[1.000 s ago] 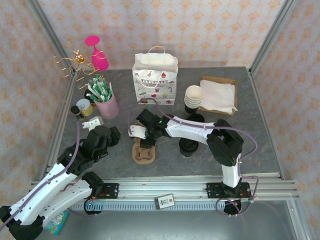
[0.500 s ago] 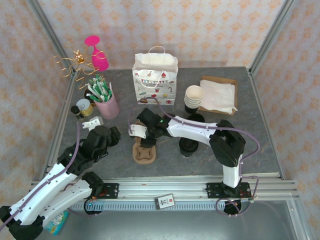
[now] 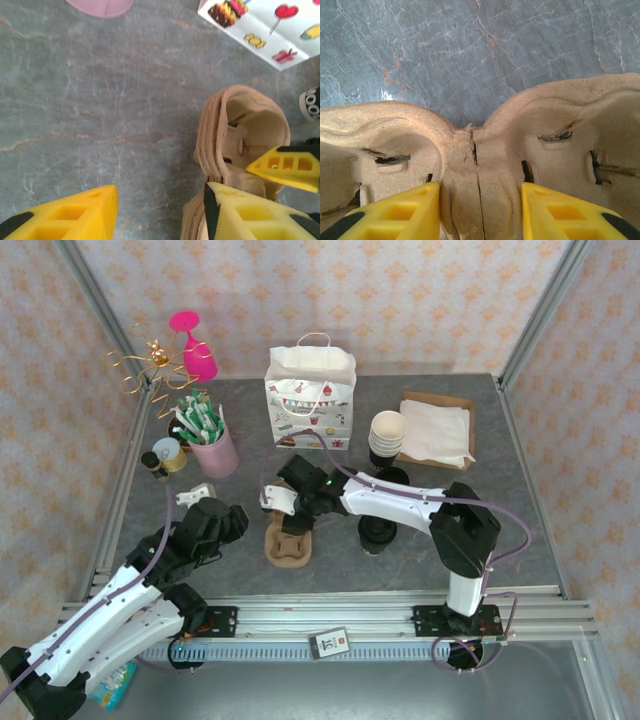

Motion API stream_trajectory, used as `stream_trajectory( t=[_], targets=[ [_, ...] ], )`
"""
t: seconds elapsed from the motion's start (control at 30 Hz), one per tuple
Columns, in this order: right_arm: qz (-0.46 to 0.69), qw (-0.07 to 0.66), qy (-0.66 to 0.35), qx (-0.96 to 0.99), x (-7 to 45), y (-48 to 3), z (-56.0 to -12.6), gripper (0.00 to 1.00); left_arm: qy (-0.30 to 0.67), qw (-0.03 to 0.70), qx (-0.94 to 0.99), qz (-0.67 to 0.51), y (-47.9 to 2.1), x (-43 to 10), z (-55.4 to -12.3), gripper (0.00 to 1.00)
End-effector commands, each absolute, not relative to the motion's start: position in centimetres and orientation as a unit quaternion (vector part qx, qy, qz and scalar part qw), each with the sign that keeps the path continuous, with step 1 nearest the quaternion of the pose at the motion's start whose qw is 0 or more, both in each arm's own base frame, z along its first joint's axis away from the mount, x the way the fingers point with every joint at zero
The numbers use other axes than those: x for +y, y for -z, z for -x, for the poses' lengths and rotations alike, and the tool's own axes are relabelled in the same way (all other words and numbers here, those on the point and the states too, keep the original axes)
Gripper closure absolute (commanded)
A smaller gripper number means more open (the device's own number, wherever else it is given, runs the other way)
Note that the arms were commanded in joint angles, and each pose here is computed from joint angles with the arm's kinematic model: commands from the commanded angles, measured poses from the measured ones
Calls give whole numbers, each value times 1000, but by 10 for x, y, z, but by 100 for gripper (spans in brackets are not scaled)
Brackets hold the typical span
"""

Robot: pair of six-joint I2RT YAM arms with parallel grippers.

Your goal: Pack the takeout coffee

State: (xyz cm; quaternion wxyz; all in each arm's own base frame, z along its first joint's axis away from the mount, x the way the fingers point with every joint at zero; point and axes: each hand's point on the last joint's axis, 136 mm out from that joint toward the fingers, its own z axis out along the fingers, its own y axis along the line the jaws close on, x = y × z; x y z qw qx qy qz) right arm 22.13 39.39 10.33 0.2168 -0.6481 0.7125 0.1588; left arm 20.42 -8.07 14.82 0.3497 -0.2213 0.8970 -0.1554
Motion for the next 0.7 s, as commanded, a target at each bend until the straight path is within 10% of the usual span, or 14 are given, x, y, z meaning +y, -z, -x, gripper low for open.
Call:
stream_trajectory(
  t=[0.0, 0.67],
  targets=[
    [631, 236, -170, 719, 395, -116, -225, 58, 201, 336, 894, 218, -147, -97, -206, 49],
    [608, 255, -167, 733, 386, -141, -226, 59, 243, 311, 895, 207, -136, -117, -206, 52]
  ],
)
